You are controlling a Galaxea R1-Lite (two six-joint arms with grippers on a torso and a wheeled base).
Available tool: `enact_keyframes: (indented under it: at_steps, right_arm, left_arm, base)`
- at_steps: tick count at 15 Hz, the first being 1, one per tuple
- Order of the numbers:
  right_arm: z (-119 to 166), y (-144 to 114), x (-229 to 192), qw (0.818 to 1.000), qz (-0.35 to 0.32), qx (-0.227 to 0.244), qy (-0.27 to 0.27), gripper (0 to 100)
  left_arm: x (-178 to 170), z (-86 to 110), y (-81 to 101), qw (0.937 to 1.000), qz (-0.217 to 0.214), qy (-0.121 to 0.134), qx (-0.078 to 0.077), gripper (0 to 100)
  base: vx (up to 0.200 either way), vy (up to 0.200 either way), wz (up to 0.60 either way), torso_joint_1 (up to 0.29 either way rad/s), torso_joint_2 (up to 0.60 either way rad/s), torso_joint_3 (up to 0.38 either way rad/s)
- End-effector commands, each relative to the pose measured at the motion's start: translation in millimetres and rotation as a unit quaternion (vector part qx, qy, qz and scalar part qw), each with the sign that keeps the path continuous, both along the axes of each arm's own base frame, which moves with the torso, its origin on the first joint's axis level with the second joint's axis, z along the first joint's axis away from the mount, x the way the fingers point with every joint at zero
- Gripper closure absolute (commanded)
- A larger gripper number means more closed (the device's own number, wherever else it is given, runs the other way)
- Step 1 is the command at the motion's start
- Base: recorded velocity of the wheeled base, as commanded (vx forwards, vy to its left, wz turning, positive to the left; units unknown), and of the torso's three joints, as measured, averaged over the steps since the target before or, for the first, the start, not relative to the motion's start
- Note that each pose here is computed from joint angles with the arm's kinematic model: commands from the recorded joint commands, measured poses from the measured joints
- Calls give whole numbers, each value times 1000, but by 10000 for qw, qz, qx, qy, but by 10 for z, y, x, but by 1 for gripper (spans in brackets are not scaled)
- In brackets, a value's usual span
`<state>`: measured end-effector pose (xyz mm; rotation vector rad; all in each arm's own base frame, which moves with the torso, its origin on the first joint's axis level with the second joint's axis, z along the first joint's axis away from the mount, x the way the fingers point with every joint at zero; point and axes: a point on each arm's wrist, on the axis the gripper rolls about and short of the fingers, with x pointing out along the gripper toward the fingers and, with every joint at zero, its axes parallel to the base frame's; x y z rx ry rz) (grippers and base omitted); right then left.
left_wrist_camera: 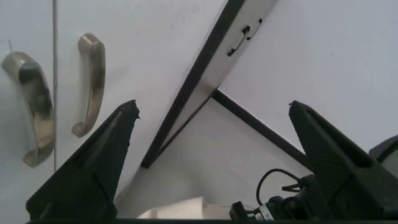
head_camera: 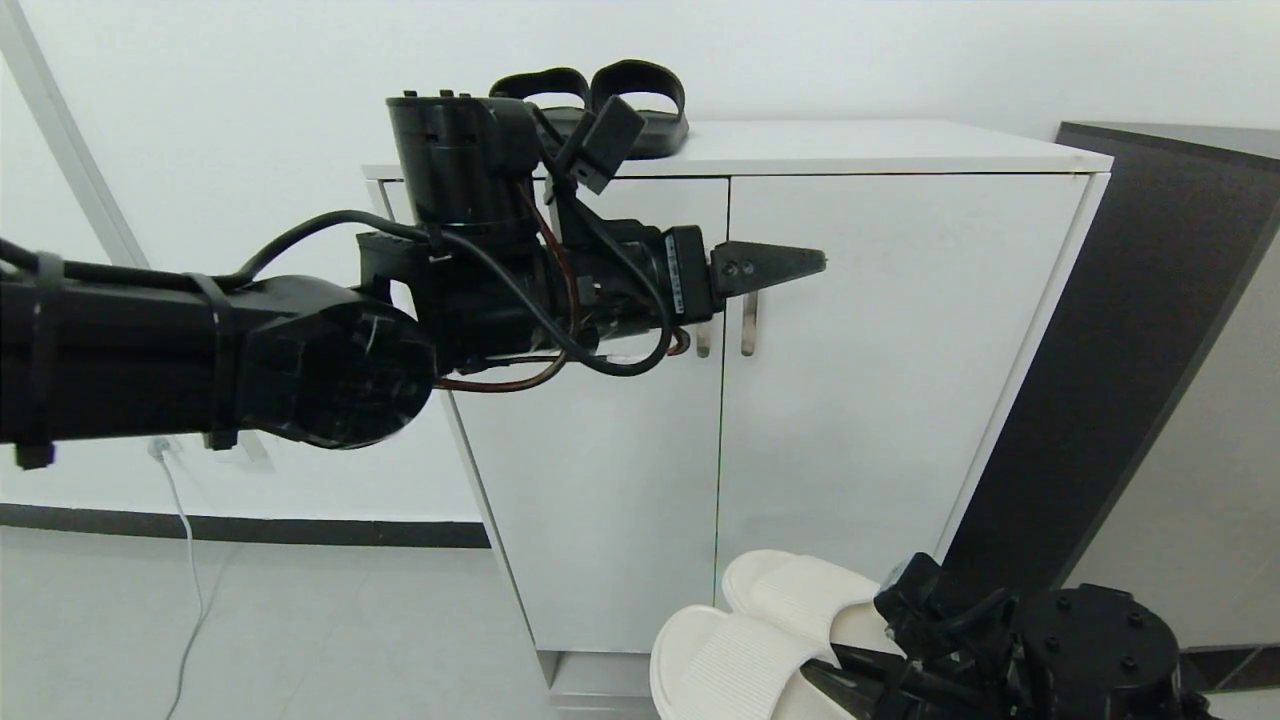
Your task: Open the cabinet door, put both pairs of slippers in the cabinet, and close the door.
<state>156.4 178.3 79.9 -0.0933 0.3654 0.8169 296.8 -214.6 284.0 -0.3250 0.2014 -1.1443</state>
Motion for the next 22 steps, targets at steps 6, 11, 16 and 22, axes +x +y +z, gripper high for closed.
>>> enact_keyframes:
  at_steps: [6, 11, 16, 22]
  right_arm:
    - [-33, 4, 5, 10000, 1, -52, 49, 100]
    - [-40, 3, 4, 10000, 1, -64, 59, 100]
    - [-37, 5, 6, 10000, 4, -63, 49, 100]
    - [-36, 4, 1, 10000, 4, -64, 47, 100]
  left_arm:
    - [175, -49, -116, 9999, 89, 99, 52, 0]
    - [129, -83, -192, 9966, 681, -67, 459, 0]
    - [156, 8, -217, 9940, 961, -109, 509, 0]
    - [257, -2, -291, 9940, 952, -74, 530, 0]
  base:
    - [0, 0, 0, 0, 0, 0]
    - [0, 0, 0, 0, 0, 0]
    - [0, 0, 0, 0, 0, 0]
    - [0, 0, 0, 0, 0, 0]
